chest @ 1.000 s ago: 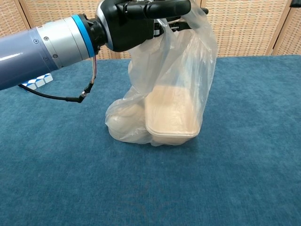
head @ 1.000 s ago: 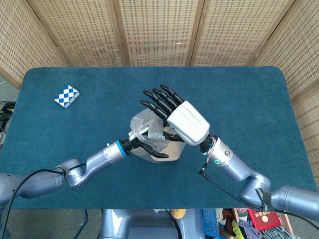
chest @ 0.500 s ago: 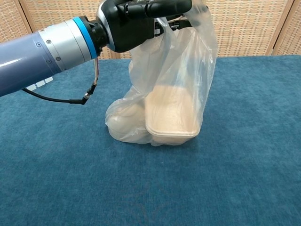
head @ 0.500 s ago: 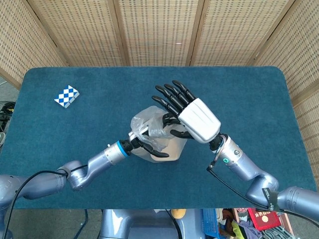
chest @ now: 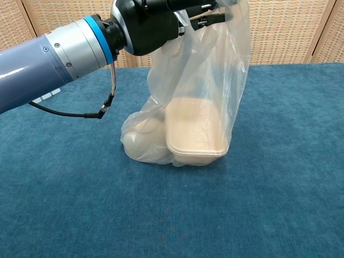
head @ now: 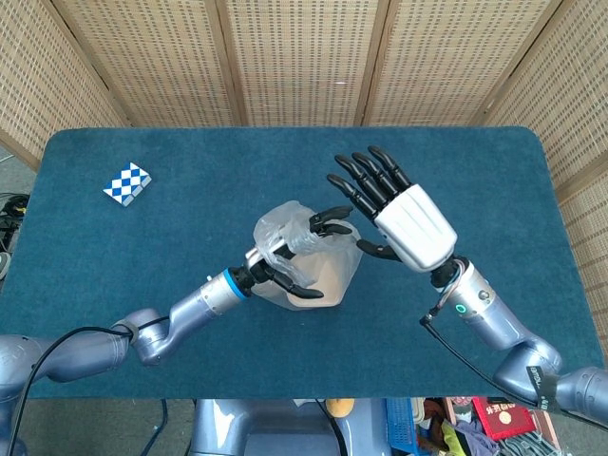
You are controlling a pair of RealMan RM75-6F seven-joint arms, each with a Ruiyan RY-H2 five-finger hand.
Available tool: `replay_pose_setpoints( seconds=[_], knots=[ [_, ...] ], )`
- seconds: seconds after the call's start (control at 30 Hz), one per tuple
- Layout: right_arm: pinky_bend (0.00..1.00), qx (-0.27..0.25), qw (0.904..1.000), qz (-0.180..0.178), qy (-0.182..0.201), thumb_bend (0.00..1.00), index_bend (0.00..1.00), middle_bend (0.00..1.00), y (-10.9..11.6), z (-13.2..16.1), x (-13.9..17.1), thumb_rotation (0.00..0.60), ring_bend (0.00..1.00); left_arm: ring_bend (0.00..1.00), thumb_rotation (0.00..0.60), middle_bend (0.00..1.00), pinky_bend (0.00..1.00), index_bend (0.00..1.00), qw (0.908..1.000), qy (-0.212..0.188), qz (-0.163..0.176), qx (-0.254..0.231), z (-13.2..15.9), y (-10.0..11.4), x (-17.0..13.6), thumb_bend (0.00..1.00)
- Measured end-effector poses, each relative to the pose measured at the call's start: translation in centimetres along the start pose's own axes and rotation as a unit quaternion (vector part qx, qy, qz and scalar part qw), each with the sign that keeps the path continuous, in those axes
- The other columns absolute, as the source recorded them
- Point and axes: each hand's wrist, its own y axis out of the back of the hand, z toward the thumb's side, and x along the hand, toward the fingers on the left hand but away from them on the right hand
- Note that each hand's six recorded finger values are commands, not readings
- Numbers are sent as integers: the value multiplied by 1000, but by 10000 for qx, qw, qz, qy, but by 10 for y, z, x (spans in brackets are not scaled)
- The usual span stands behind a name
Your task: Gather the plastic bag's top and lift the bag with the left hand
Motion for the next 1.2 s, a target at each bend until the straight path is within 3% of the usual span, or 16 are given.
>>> replay_pose_setpoints(
  seconds=[0.33, 0.4, 0.47, 0.57, 0.7, 1.0, 1.2],
  knots=[
    [2, 498, 9979, -251, -342, 0, 0, 0, 17, -27, 26, 600, 0, 138, 597, 34, 85, 94, 9999, -103, -9, -78, 7, -1, 1, 148],
    [2, 565, 9965, -329, -528, 0, 0, 0, 22, -37, 39, 600, 0, 138, 547, 34, 82, 93, 9998, -162, -9, -93, 10, -1, 1, 148],
    [2, 637, 9947, -388, -714, 0, 0, 0, 26, -48, 52, 600, 0, 137, 436, 34, 59, 92, 9997, -221, -14, -97, 14, 0, 3, 144],
    [2, 783, 9896, -436, -1123, 0, 0, 0, 30, -71, 84, 600, 0, 137, 335, 35, 15, 91, 9995, -294, -50, -93, 20, -1, 6, 123],
    [2, 927, 9830, -367, -1542, 0, 0, 0, 29, -98, 123, 600, 0, 135, 247, 39, 0, 90, 9994, -336, -16, -77, 21, -1, 9, 103],
    [2, 817, 9755, -63, -2041, 0, 0, 0, 8, -116, 182, 600, 0, 116, 236, 22, 2, 65, 9986, -492, 79, 188, 24, -7, 22, 100],
    [2, 709, 9740, 118, -2147, 0, 0, 0, -16, -115, 208, 600, 0, 113, 235, 0, 105, 51, 9981, -613, 50, 86, 29, -19, 38, 100]
  ],
)
